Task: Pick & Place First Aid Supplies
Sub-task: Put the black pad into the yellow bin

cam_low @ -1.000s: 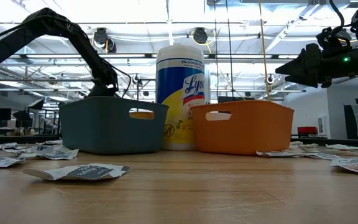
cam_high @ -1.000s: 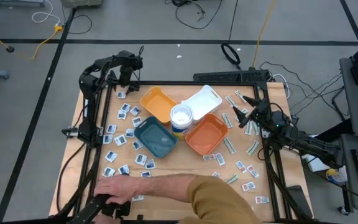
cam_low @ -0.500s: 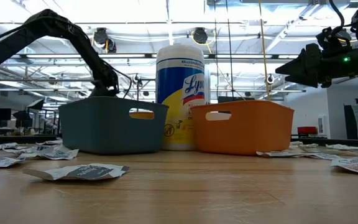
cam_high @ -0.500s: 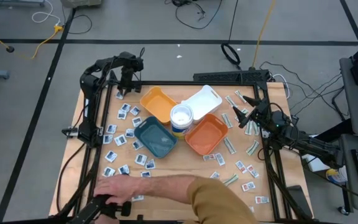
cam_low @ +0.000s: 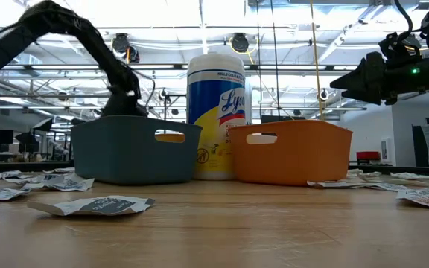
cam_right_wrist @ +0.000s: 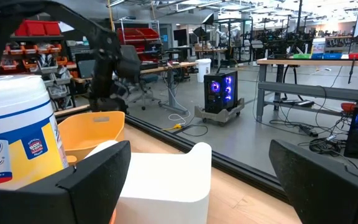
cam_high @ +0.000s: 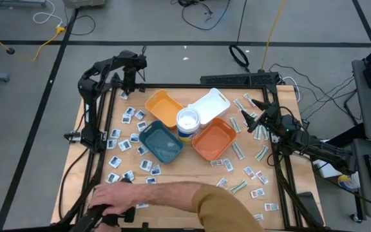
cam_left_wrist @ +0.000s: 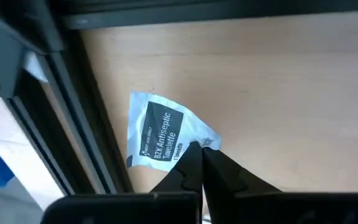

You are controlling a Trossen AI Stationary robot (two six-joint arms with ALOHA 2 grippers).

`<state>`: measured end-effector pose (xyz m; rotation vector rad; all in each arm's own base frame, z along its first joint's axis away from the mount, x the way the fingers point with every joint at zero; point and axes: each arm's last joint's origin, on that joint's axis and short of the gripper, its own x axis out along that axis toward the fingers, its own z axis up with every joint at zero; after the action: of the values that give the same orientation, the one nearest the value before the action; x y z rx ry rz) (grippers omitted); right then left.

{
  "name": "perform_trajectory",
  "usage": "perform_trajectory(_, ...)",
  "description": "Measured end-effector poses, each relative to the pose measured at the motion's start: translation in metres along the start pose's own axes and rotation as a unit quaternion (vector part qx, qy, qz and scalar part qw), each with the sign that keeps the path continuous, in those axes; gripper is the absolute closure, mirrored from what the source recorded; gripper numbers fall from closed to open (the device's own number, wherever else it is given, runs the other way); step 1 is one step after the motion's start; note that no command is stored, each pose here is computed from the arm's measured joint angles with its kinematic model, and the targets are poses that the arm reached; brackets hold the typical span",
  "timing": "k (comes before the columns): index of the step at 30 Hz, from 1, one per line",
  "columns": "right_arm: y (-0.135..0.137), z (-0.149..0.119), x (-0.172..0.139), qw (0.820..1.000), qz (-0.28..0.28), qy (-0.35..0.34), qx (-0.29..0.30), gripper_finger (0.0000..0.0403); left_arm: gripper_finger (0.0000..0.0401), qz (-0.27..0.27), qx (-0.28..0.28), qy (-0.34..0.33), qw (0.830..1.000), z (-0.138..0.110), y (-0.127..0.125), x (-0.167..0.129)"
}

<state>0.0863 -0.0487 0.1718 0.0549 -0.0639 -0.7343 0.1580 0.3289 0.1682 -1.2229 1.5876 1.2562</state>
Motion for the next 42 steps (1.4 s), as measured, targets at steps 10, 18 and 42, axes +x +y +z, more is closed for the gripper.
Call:
perform_trajectory(10, 0.000, 0.000, 0.000, 1.000, 0.000, 0.000, 0.000, 0.0026, 0.0400, -0.097, -0.025, -0.108, 0.989, -0.031, 0.023, -0.063)
perform_trajectory(18, 0.000, 0.000, 0.000, 1.000, 0.000, 0.000, 0.000, 0.0026, 0.0400, -0.126, -0.028, -0.168, 0.977, -0.057, 0.040, -0.096)
perform_trajectory(42, 0.000, 0.000, 0.000, 1.000, 0.000, 0.000, 0.000, 0.0026, 0.0401, -0.139, 0.320, -0.245, 0.905, -0.144, -0.092, -0.113)
